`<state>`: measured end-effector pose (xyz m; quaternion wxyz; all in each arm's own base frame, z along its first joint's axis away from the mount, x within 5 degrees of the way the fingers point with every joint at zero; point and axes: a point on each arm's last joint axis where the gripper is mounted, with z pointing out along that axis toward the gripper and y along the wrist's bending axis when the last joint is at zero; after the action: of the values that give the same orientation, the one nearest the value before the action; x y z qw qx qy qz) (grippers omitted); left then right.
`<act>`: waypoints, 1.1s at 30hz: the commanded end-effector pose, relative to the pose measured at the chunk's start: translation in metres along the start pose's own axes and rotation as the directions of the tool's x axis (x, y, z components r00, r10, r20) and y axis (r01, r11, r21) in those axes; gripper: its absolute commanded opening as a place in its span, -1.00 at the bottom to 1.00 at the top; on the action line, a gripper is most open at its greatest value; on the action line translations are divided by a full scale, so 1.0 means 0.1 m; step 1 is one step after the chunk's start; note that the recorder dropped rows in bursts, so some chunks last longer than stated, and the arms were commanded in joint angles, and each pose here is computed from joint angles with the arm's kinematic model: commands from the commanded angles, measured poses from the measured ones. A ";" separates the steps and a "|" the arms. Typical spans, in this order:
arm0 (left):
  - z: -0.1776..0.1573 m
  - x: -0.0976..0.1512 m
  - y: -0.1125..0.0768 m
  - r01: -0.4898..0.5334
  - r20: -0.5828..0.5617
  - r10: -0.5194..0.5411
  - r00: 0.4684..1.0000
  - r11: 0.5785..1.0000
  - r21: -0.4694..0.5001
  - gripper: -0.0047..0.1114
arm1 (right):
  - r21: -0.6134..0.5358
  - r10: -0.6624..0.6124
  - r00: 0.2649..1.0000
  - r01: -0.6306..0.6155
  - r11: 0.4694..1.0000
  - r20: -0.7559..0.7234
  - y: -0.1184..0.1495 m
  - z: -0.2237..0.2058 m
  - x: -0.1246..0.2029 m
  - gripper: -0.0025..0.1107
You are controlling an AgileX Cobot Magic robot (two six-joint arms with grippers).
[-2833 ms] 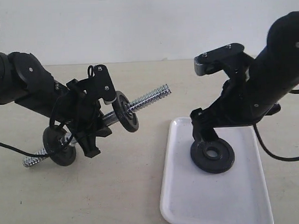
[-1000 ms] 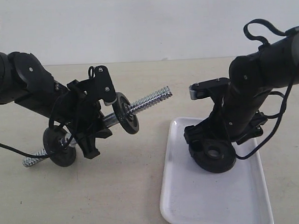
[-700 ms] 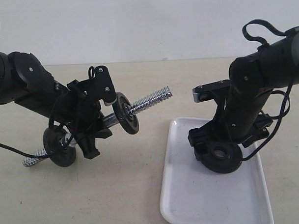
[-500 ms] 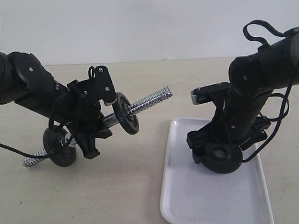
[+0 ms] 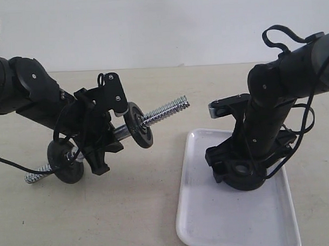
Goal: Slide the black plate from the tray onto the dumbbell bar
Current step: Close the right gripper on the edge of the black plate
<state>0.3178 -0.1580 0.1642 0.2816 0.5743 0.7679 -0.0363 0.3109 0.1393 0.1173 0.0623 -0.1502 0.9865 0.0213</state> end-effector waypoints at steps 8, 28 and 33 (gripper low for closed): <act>-0.25 -0.18 0.15 0.039 0.092 -0.028 0.995 0.993 -0.116 -0.84 | 0.007 -0.008 0.996 0.008 1.000 -0.090 -0.01 0.17 0.10 0.88; -0.25 -0.18 0.15 0.039 0.093 -0.028 0.995 0.992 -0.120 -0.84 | 0.002 0.009 1.000 -0.009 1.000 -0.018 -0.01 0.18 0.04 -0.88; -0.25 -0.18 0.15 0.039 0.093 -0.028 0.995 0.992 -0.120 -0.84 | 0.004 0.020 0.999 -0.020 1.000 -0.032 -0.01 0.18 0.05 -0.78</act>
<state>0.3178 -0.1579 0.1642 0.2814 0.5750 0.7674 -0.0358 0.3147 0.1405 0.1182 0.0823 -0.1481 0.9852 0.0244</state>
